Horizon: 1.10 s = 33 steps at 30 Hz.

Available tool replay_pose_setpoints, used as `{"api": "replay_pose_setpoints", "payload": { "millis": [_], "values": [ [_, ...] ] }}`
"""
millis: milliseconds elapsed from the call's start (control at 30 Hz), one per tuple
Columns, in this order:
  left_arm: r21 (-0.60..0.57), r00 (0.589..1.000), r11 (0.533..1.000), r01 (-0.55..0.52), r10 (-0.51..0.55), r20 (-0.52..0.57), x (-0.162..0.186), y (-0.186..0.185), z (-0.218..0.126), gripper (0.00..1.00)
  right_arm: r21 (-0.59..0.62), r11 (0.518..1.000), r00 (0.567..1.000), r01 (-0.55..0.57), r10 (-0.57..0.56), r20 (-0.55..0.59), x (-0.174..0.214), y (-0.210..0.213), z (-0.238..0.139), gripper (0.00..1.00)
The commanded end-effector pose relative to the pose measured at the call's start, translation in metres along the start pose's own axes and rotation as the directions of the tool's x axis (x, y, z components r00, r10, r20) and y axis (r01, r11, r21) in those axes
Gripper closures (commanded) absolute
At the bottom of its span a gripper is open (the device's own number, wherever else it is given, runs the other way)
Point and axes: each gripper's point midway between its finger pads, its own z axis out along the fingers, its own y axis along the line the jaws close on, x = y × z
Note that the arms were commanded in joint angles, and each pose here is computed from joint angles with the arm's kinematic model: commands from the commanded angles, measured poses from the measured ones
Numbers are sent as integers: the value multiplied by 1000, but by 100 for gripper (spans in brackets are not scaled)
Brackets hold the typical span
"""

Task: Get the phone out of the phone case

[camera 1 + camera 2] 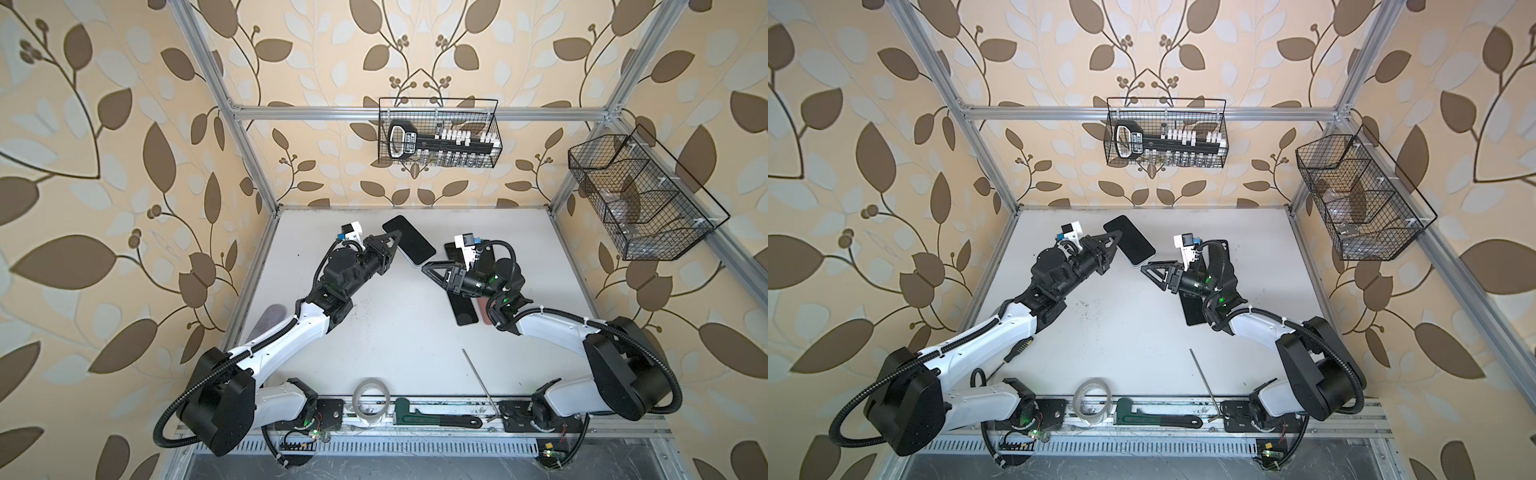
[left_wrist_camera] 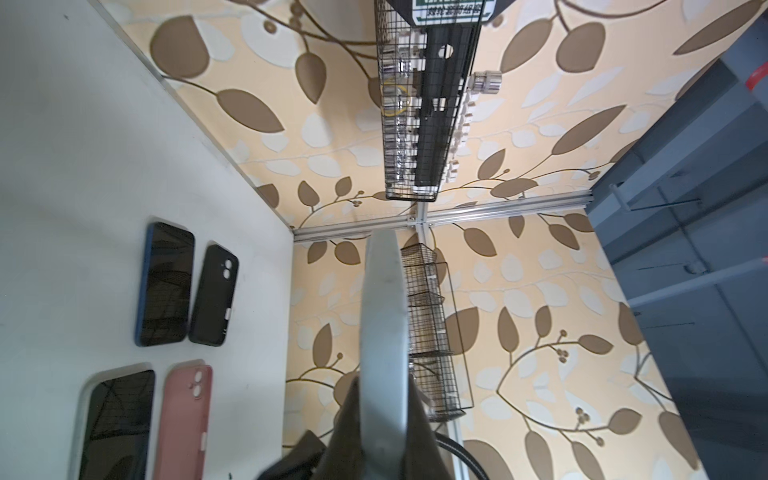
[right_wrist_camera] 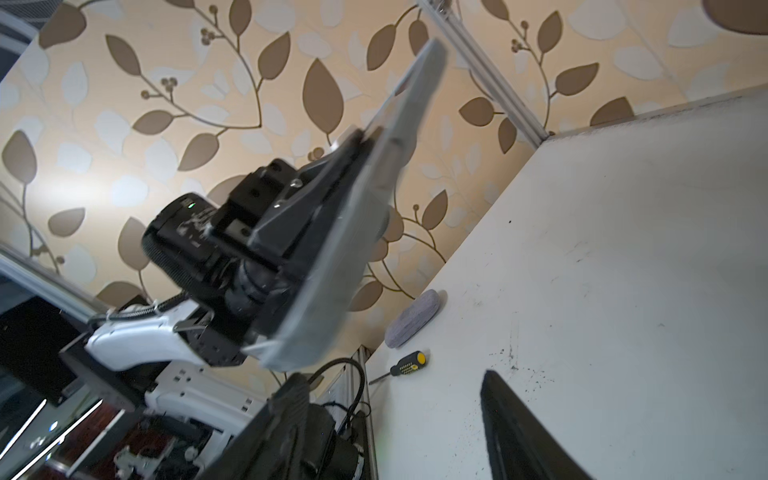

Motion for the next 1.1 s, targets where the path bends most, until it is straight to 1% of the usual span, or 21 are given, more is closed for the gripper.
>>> {"api": "replay_pose_setpoints", "payload": {
  "millis": [0,133,233,400,533,600,733,1067],
  "values": [
    [275,994,962,9,21,-105,24,-89,-13,100,56,994,995,-95,93,43,0,-26,-5,34],
    [248,994,969,-3,30,-105,25,-79,-11,100,8,995,993,-98,98,65,-10,-18,-6,35],
    [225,995,974,-11,33,-93,24,-71,-10,100,3,996,995,-87,87,51,-11,-14,-6,35],
    [201,996,977,-71,81,-46,17,-67,-7,100,36,998,998,-58,58,5,-3,-10,-15,35],
    [163,992,979,-123,125,-5,1,-63,-6,100,57,998,997,-23,28,-76,9,-5,-24,35],
    [159,990,977,-139,140,8,-5,-64,-6,100,54,999,995,-5,10,-97,10,2,-29,35],
    [158,991,978,-137,137,12,-11,-64,-3,100,48,998,990,36,-30,-136,8,14,-35,35],
    [155,992,980,-121,124,-5,-9,-60,0,100,-37,997,993,64,-67,-96,-12,43,-32,35]
  ]
}}
